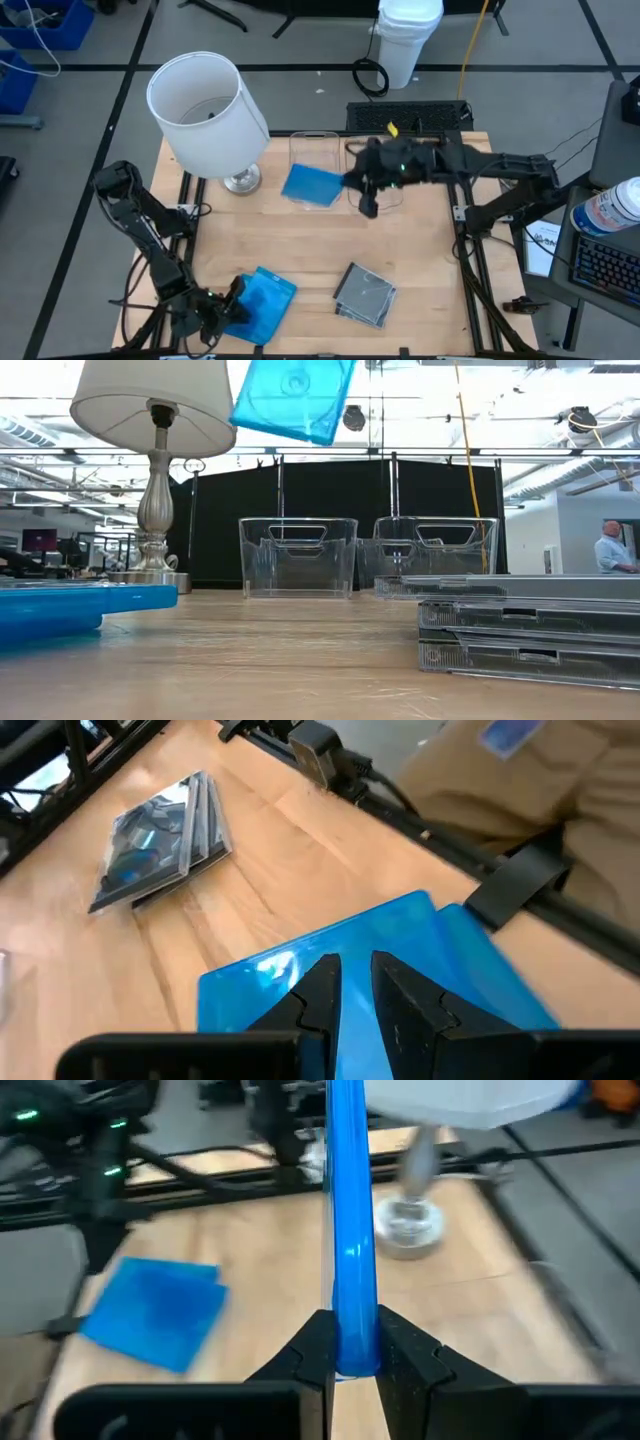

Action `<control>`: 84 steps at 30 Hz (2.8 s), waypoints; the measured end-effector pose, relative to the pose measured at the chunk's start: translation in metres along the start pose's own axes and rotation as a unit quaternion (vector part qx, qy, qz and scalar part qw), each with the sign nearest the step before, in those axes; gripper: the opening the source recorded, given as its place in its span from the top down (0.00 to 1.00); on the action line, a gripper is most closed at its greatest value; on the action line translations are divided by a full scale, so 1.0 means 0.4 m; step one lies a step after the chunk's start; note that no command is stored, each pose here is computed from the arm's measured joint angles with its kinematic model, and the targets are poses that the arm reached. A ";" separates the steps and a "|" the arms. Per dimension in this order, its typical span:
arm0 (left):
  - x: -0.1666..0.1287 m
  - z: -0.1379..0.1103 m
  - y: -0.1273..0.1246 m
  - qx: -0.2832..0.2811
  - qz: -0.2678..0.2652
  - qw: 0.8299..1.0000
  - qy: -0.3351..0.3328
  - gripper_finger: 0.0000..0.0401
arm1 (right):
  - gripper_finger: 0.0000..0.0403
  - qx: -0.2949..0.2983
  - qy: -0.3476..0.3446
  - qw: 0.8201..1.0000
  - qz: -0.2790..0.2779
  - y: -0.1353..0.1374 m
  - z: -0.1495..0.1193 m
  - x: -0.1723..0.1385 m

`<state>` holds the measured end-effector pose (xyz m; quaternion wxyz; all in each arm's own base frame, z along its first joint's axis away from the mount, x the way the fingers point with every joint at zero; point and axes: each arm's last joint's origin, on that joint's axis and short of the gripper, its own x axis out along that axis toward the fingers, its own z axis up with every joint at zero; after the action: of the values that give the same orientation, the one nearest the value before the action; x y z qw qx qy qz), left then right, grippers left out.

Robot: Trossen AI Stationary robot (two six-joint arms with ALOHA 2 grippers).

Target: Pick & place jewel cases by type

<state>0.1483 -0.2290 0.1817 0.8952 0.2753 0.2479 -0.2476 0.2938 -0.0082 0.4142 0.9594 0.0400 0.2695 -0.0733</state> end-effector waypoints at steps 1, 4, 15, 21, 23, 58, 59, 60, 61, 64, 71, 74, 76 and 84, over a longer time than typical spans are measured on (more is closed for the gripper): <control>0.002 0.000 0.004 0.009 0.002 1.000 0.001 0.83 | 0.89 -0.003 0.015 1.000 -0.013 -0.018 -0.002 -0.004; 0.010 -0.002 0.020 0.039 0.012 0.999 0.007 0.83 | 0.89 -0.003 0.023 0.999 -0.044 -0.073 0.001 -0.008; 0.053 -0.030 0.121 0.028 0.065 0.996 0.063 0.83 | 0.89 -0.022 0.036 0.999 -0.028 -0.262 0.002 0.008; 0.067 -0.054 0.164 -0.038 0.074 0.992 0.097 0.83 | 0.89 -0.009 0.121 0.993 -0.006 -0.335 0.010 0.137; 0.069 -0.059 0.174 -0.056 0.082 0.990 0.102 0.83 | 0.89 -0.009 0.173 0.985 0.006 -0.343 0.002 0.184; 0.071 -0.063 0.182 -0.116 0.093 0.984 0.102 0.83 | 0.89 0.027 0.153 0.986 0.061 -0.403 -0.001 0.268; 0.071 -0.063 0.182 -0.116 0.093 0.984 0.102 0.83 | 0.89 0.029 0.156 0.985 0.061 -0.403 -0.002 0.267; 0.071 -0.063 0.182 -0.114 0.093 0.984 0.102 0.83 | 0.89 0.034 0.161 0.984 0.062 -0.402 -0.005 0.267; 0.071 -0.063 0.182 -0.114 0.093 0.984 0.102 0.83 | 0.89 0.039 0.170 0.983 0.064 -0.401 -0.010 0.268; 0.071 -0.063 0.182 -0.114 0.093 0.984 0.102 0.83 | 0.89 0.047 0.193 0.978 0.069 -0.397 -0.023 0.276; 0.071 -0.063 0.182 -0.120 0.093 0.983 0.102 0.83 | 0.89 0.071 0.206 0.973 0.076 -0.378 -0.050 0.313; 0.071 -0.063 0.182 -0.122 0.094 0.983 0.102 0.83 | 0.89 0.093 0.236 0.963 0.091 -0.370 -0.089 0.333; 0.071 -0.063 0.182 -0.122 0.094 0.983 0.102 0.83 | 0.89 0.099 0.245 0.960 0.093 -0.365 -0.112 0.350; 0.071 -0.062 0.182 -0.126 0.094 0.982 0.101 0.83 | 0.89 0.109 0.240 0.958 0.115 -0.369 -0.174 0.391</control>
<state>0.2043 -0.1695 0.1740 0.9124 0.2059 0.3392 -0.1002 0.3665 -0.1641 0.2676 0.8582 0.1918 0.4758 0.0200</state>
